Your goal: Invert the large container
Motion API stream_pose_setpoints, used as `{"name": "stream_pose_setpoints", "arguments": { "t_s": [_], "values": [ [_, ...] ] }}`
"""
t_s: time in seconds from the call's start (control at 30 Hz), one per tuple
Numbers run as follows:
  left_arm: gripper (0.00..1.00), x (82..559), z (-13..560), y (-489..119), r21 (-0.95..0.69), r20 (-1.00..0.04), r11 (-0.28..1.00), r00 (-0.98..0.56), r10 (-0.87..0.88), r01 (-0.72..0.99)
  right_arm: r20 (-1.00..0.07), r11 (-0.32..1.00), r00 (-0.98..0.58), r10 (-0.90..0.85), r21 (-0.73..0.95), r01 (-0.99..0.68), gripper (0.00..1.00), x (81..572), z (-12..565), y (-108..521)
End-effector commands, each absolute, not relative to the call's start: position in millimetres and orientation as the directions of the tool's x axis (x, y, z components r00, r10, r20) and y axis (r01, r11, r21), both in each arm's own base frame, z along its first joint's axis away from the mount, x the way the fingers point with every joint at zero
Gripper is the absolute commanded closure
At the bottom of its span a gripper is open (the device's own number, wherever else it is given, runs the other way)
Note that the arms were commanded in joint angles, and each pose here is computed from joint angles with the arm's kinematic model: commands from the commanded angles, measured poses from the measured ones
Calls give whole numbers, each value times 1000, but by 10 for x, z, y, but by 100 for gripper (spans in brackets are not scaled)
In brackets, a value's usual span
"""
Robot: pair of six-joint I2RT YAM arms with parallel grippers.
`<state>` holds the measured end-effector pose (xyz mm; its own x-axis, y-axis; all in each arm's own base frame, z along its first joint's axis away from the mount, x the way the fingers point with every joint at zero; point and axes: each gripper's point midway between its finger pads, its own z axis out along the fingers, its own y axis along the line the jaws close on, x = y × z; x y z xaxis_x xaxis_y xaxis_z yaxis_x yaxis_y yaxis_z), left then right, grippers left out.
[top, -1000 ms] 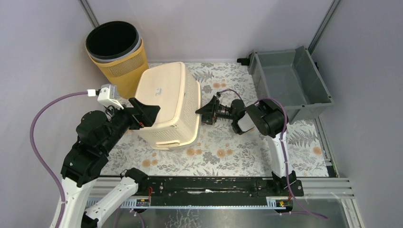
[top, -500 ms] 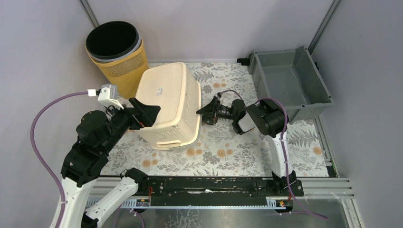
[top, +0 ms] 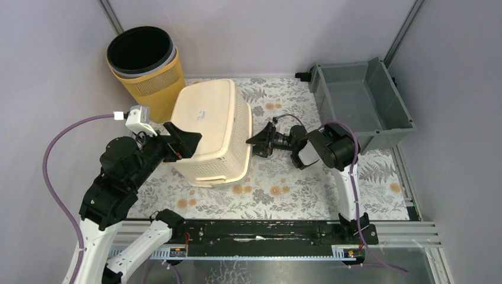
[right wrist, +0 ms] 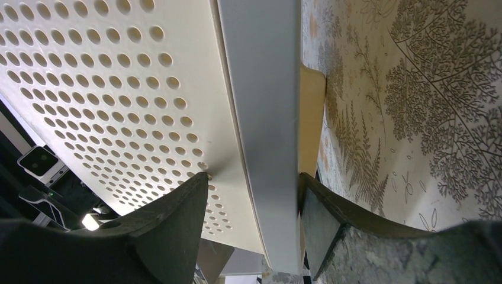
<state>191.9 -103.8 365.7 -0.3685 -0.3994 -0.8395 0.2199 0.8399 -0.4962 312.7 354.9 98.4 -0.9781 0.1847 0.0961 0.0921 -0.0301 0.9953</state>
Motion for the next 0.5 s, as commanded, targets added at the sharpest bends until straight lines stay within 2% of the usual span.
{"name": "stream_pose_setpoints", "arguments": {
  "t_s": [0.0, 0.47],
  "values": [
    [0, 1959, 3754, -1089, -510, -842, 822, -341, -417, 253, 19, -67, -984, 177, 998, 8, 37, 3115, 1137, 3484],
    [0, 1942, 3756, -1097, -519, -837, 815, -344, -425, 256, 20, -40, -982, 190, 999, 13, 46, 3093, 1044, 3407]
  ]
}}
